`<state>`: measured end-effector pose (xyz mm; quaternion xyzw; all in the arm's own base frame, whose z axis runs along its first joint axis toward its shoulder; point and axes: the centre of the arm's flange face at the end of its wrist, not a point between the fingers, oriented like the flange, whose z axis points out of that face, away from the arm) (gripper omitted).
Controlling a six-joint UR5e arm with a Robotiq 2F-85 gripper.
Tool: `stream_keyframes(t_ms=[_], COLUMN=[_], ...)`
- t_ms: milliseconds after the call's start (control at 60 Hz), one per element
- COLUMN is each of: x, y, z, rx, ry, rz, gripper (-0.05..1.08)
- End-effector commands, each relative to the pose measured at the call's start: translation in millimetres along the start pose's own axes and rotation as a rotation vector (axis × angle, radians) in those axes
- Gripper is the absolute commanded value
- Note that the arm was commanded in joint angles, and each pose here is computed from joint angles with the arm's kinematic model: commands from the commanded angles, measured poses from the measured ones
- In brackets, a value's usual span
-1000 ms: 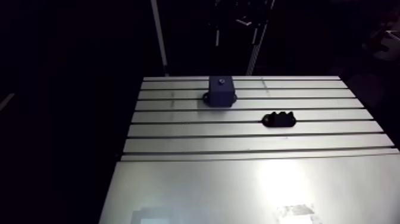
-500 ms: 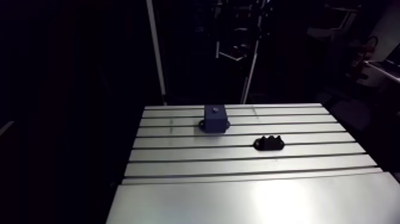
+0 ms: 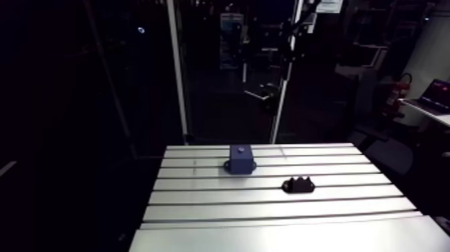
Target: Pick up the M10 bolt and insert it into the hole until fully seated.
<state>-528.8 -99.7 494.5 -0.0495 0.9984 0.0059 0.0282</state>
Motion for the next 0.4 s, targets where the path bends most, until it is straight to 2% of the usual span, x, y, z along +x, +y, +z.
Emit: stream_keyframes(t_ms=[17, 400], x=[-4.4, -1.8], y=[-1.8, -1.5], z=[-6.9, -7.6], rx=[0.000, 0.000], ry=[0.011, 0.011], rz=[-0.003, -0.005], gripper=[0.01, 0.01])
